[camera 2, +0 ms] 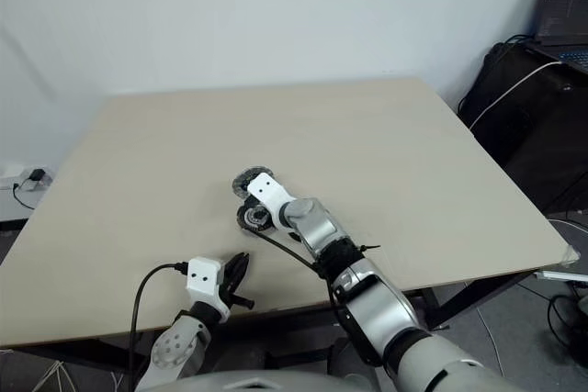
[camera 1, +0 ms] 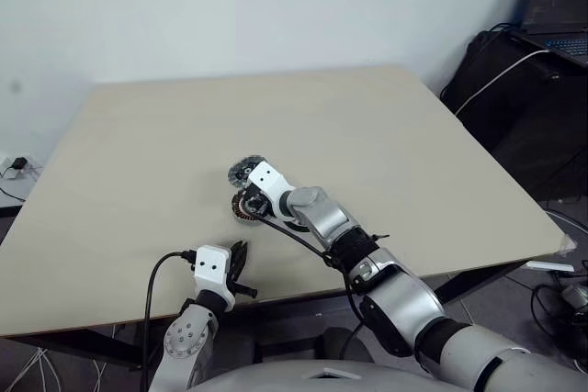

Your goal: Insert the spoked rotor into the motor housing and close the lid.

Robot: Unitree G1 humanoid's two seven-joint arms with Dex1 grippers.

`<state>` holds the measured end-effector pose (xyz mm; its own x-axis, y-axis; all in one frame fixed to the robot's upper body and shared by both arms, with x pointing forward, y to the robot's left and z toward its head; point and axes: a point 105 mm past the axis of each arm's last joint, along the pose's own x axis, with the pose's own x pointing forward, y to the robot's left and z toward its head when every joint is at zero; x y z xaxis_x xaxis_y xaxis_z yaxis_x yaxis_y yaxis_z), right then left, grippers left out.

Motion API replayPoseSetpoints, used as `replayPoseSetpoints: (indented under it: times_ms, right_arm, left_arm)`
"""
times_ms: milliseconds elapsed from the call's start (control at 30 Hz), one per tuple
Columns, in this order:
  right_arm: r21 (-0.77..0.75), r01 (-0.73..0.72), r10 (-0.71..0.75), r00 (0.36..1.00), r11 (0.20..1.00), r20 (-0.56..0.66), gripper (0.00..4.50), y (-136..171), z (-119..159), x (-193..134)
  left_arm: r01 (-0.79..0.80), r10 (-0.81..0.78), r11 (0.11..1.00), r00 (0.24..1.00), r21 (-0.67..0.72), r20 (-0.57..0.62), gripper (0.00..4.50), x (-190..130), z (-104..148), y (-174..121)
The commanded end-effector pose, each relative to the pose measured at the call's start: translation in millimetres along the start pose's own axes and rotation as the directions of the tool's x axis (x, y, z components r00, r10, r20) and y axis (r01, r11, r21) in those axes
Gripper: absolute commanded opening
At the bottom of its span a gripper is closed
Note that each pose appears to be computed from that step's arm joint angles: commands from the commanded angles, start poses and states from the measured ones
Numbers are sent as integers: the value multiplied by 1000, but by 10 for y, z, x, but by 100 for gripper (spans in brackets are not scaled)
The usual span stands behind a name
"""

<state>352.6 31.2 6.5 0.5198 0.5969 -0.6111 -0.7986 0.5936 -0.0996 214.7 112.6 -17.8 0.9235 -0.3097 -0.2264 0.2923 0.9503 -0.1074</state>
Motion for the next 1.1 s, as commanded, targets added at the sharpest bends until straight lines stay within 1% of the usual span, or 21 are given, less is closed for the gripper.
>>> replayPoseSetpoints:
  times_ms: [33,100,200,233,300,533,767,867,1033,1100]
  right_arm:
    - [-28,9,-8,1000,1000,18,152,-41,121,-12]
    - [-33,7,-6,1000,999,16,152,-36,126,-9]
    - [-36,1,0,1000,999,19,93,-18,139,-6]
    - [-37,-2,2,1000,999,20,58,-12,140,-5]
    - [-36,-6,7,1000,999,20,3,-4,141,-5]
    - [-26,-26,27,999,999,39,3,26,168,-24]
    - [21,-46,43,992,999,122,3,6,407,-116]
    - [26,-51,47,990,998,134,3,-1,461,-155]
    - [24,-74,70,989,997,134,3,37,458,-199]
    - [26,-71,67,991,997,118,3,35,412,-197]
  left_arm:
    - [5,-5,1000,999,-6,36,42,25,65,-33]
    - [4,-4,1000,999,-6,37,42,25,66,-33]
    - [3,-2,1000,999,-7,38,42,24,67,-35]
    - [3,-2,1000,999,-7,39,42,24,68,-36]
    - [2,-2,1000,999,-7,39,42,24,69,-37]
    - [3,-3,1000,999,-10,37,42,16,72,-42]
    - [7,-7,1000,999,-11,36,42,19,76,-44]
    - [9,-8,1000,999,-12,35,42,22,76,-44]
    - [13,-13,1000,999,-13,33,42,31,72,-54]
    - [15,-15,1000,999,-13,33,42,32,73,-57]
